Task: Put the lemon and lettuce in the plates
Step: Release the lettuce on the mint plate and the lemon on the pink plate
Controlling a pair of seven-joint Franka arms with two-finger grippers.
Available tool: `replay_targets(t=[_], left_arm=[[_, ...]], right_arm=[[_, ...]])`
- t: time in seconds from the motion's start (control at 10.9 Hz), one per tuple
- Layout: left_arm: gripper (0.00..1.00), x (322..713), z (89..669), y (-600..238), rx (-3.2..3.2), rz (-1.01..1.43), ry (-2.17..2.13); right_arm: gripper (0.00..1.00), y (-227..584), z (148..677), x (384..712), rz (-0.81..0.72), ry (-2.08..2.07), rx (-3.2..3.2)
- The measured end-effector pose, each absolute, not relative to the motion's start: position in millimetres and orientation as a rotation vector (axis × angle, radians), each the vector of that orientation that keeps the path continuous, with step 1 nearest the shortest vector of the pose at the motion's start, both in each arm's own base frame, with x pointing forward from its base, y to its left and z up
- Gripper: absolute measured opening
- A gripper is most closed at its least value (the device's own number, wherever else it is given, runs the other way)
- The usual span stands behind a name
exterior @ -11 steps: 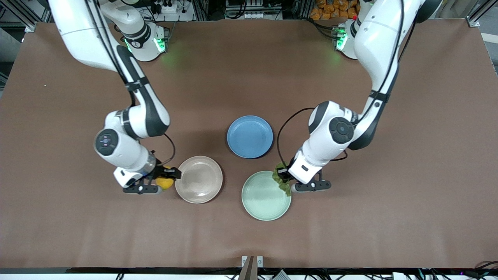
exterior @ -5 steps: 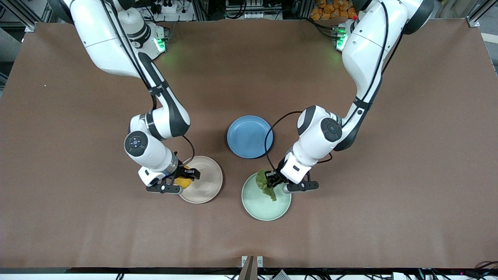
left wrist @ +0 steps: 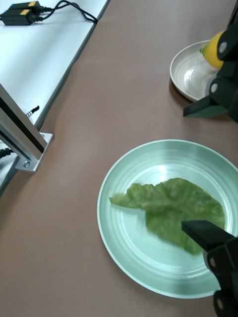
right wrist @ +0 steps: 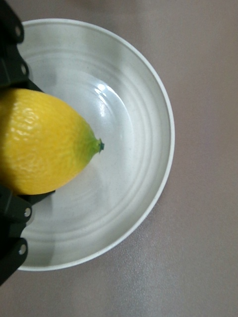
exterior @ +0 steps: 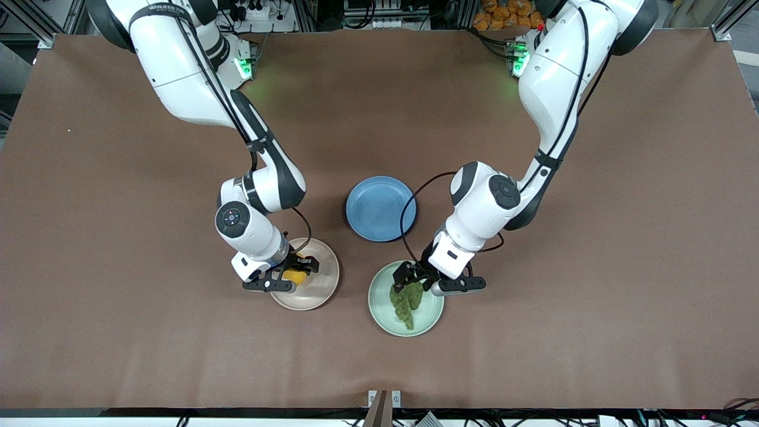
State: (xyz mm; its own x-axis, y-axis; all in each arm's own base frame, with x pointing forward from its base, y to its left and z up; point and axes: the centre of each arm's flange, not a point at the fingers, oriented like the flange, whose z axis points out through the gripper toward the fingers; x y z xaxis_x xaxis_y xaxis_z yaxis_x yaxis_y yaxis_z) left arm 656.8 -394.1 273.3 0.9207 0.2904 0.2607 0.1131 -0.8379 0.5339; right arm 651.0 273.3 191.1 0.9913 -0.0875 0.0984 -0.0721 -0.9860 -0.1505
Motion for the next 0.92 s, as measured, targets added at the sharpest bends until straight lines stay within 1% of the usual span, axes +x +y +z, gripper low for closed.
replay_targets(t=[0.18, 0.28, 0.46, 0.55, 0.73, 0.92], left_arm=[[0.93, 660.0, 279.3, -393.9, 2.54, 0.469, 0.291], [0.96, 661.5, 281.2, -393.0, 2.536, 0.473, 0.293], [1.0, 664.3, 284.3, -389.7, 2.532, 0.481, 0.299], [1.0, 664.8, 287.5, -389.4, 2.529, 0.485, 0.299], [1.0, 664.4, 294.8, -391.2, 2.52, 0.492, 0.295], [1.0, 664.2, 301.9, -391.9, 2.516, 0.497, 0.291]], right_arm=[[0.91, 272.3, 192.7, 652.7, -0.164, 0.123, -2.988], [1.0, 270.8, 193.6, 653.9, -0.16, 0.126, -2.99], [1.0, 266.4, 196.5, 656.0, -0.09, 0.131, -3.008], [1.0, 264.6, 205.9, 660.8, -0.029, 0.132, -3.019], [1.0, 253.9, 238.7, 674.8, 0.122, 0.144, -3.037], [1.0, 229.4, 267.5, 688.4, 0.219, 0.182, -3.039]])
